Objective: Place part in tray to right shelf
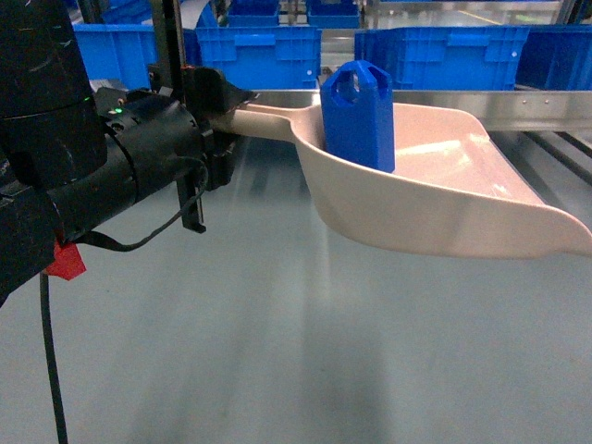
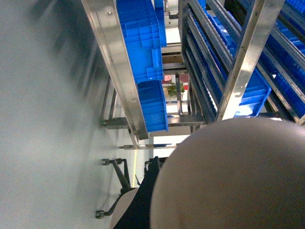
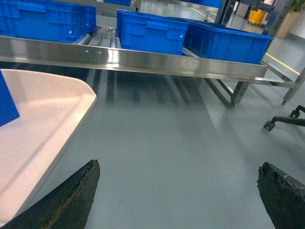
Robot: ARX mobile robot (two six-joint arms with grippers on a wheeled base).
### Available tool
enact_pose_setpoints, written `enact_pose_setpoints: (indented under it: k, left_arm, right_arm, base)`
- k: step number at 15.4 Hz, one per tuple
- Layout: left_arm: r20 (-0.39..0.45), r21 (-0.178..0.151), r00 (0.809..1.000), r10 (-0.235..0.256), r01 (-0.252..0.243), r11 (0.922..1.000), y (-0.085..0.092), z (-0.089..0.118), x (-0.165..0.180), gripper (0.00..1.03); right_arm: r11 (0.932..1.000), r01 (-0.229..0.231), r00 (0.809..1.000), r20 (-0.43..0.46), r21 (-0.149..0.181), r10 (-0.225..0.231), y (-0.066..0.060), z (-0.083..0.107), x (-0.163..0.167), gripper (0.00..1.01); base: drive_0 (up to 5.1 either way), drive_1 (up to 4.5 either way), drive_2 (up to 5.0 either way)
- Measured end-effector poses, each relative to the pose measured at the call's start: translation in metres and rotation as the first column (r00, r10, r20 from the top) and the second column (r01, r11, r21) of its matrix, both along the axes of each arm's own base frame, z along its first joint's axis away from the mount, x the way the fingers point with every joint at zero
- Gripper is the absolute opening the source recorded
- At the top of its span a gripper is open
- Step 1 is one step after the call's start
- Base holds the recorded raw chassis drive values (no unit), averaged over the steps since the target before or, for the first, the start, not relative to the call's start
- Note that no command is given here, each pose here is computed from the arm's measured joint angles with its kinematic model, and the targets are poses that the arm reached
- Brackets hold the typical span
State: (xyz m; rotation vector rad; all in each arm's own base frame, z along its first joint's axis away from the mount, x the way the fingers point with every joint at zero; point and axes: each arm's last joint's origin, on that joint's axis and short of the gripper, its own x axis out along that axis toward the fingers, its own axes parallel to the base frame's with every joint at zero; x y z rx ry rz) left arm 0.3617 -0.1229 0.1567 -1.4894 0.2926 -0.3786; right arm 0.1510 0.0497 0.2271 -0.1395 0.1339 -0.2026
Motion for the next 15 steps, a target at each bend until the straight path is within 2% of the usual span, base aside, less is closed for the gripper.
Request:
enact_pose_setpoints:
  k: [5, 9, 15]
  left_arm:
    - [0.001, -0.001, 1.0, 0.0, 0.0, 1.0, -0.0004, 0.0002, -0.0001, 0.14]
    - [0.002, -0.001, 1.0, 0.011, -0.011, 0.9999, 0.0021, 0.0002, 0.0007, 0.14]
    - [0.0, 0.0, 1.0, -0.008, 0.008, 1.0, -0.0021, 0.0, -0.0007, 0.14]
  right_arm:
    - [1.0, 0.0, 1.0, -0.001, 0.0, 0.0, 0.0001, -0.0002, 0.0001, 0.98]
    - [1.0, -0.001, 1.0, -0.002, -0.001, 0.001, 0.0001, -0.0003, 0.0002, 0.98]
    - [1.0, 0.0, 1.0, 0.001, 0.0, 0.0, 0.0, 0.0001, 0.0, 0.98]
  base:
    - [0.6, 3.6, -3.9]
    - [3.4, 1.4, -4.9]
    - [4.1, 1.75, -4.3]
